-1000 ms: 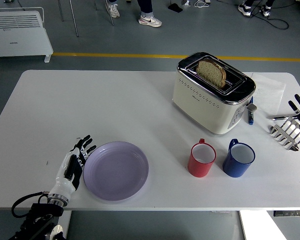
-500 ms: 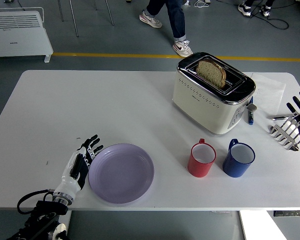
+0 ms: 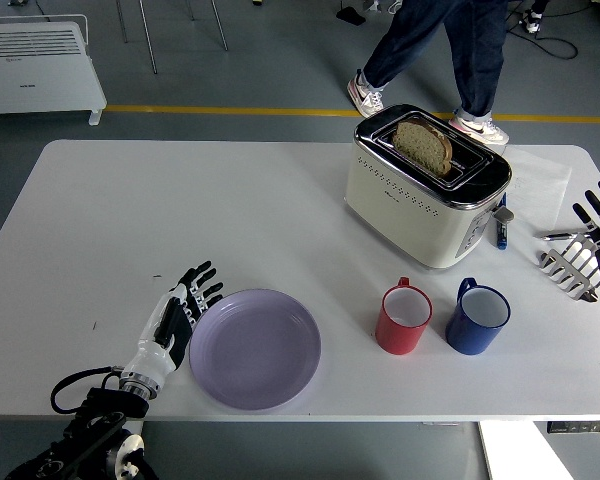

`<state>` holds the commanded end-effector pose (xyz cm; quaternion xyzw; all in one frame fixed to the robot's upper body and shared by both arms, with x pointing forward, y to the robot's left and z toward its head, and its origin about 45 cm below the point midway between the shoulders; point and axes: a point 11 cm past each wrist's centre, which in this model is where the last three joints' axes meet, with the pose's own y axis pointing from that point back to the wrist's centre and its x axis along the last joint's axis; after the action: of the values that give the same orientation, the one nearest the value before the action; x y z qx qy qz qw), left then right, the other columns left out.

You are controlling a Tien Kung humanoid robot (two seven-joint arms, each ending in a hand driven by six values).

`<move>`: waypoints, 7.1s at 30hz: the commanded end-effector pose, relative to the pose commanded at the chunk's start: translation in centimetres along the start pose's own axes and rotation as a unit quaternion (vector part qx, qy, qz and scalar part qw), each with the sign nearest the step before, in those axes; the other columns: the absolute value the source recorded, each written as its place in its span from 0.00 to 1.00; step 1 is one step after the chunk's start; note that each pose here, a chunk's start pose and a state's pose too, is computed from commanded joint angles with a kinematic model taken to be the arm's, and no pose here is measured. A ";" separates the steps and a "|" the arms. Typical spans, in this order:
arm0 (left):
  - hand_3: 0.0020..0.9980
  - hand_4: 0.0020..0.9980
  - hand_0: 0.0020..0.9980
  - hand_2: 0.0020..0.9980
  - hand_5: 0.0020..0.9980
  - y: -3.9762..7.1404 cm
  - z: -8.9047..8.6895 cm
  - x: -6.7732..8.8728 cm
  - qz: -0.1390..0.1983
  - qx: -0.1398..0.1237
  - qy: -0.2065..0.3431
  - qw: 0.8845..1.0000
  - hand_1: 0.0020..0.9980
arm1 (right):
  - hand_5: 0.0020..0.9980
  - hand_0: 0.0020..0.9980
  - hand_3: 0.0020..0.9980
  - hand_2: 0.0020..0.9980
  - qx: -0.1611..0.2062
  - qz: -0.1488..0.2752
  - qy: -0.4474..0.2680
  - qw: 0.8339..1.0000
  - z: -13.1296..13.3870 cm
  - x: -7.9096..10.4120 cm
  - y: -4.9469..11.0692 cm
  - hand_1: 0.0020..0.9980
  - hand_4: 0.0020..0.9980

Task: Push plate across desktop,pick up the break from the machine,place the break in the plate

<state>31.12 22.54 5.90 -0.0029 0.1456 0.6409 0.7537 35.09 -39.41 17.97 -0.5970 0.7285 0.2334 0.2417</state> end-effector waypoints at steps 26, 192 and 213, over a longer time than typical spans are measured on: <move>0.91 0.58 0.82 0.93 1.00 -1.0 -0.2 -1.0 -0.017 0.016 0.022 0.999 0.85 | 0.62 0.77 0.72 0.71 -0.001 -0.001 -0.001 1.000 0.1 -0.1 0.0 0.71 0.54; 0.87 0.59 0.78 0.86 1.00 0.4 14.7 10.1 0.160 -0.155 0.129 0.966 0.81 | 0.33 0.61 0.76 0.59 -0.138 -0.096 0.814 0.556 3.4 -24.6 -15.7 0.63 0.72; 0.86 0.58 0.77 0.86 1.00 0.3 14.7 10.3 0.164 -0.157 0.127 0.966 0.80 | 0.26 0.54 0.63 0.53 -0.155 -0.115 0.797 0.573 4.5 -24.2 -15.4 0.54 0.66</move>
<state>35.37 35.37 17.75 -0.1788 0.1365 0.7650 0.6035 54.67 -21.05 28.93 -0.6492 0.5051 -0.2570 -0.5074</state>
